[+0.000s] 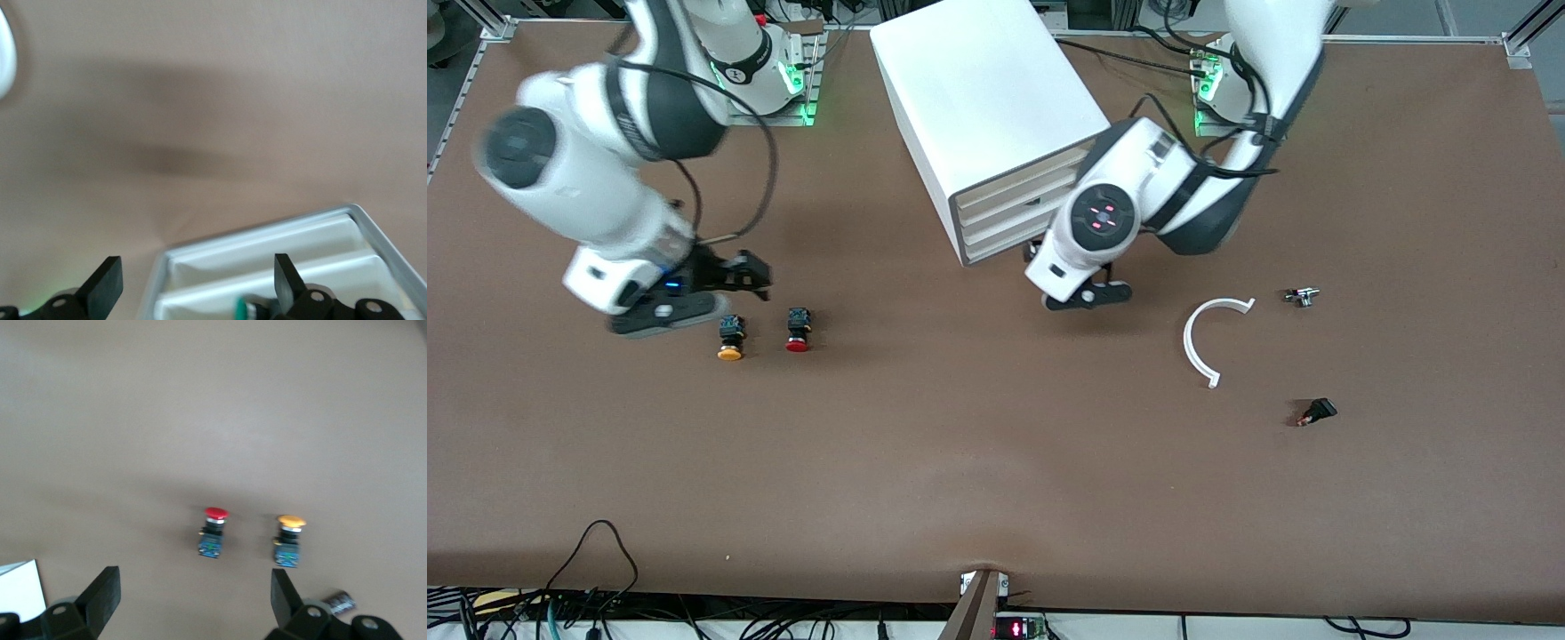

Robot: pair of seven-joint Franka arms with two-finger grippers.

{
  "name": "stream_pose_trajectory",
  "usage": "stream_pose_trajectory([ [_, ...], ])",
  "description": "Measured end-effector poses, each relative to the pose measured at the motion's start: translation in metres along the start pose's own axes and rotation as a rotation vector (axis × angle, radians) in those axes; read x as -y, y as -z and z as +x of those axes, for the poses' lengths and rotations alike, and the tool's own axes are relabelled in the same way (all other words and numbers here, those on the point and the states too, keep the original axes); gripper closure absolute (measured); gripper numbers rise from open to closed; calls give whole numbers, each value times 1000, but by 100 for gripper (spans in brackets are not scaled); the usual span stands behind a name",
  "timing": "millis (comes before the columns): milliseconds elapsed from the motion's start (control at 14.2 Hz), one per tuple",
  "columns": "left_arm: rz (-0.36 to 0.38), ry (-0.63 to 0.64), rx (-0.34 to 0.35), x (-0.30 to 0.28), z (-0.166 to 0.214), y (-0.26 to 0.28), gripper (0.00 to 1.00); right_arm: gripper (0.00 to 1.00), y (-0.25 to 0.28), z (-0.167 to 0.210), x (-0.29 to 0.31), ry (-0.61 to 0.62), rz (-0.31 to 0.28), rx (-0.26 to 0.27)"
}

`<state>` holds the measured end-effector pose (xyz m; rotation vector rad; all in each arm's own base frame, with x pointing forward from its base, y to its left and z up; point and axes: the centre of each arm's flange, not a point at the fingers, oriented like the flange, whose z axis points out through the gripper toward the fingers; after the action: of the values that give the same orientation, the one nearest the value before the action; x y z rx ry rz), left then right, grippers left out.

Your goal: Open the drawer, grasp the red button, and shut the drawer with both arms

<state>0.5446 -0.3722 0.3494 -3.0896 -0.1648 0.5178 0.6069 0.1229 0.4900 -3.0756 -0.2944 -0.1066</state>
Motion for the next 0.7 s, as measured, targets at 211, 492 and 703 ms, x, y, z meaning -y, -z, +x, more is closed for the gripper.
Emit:
stream_pose_trajectory([
  [211, 57, -101, -44, 46, 23, 34, 0, 0, 43, 3, -54, -47, -3, -8],
  [492, 90, -171, -87, 116, 39, 120, 0, 0, 89, 1, -93, -62, 2, -33],
  [703, 98, -199, -138, 165, 45, 169, 0, 0, 108, -6, -123, -55, -2, -62],
])
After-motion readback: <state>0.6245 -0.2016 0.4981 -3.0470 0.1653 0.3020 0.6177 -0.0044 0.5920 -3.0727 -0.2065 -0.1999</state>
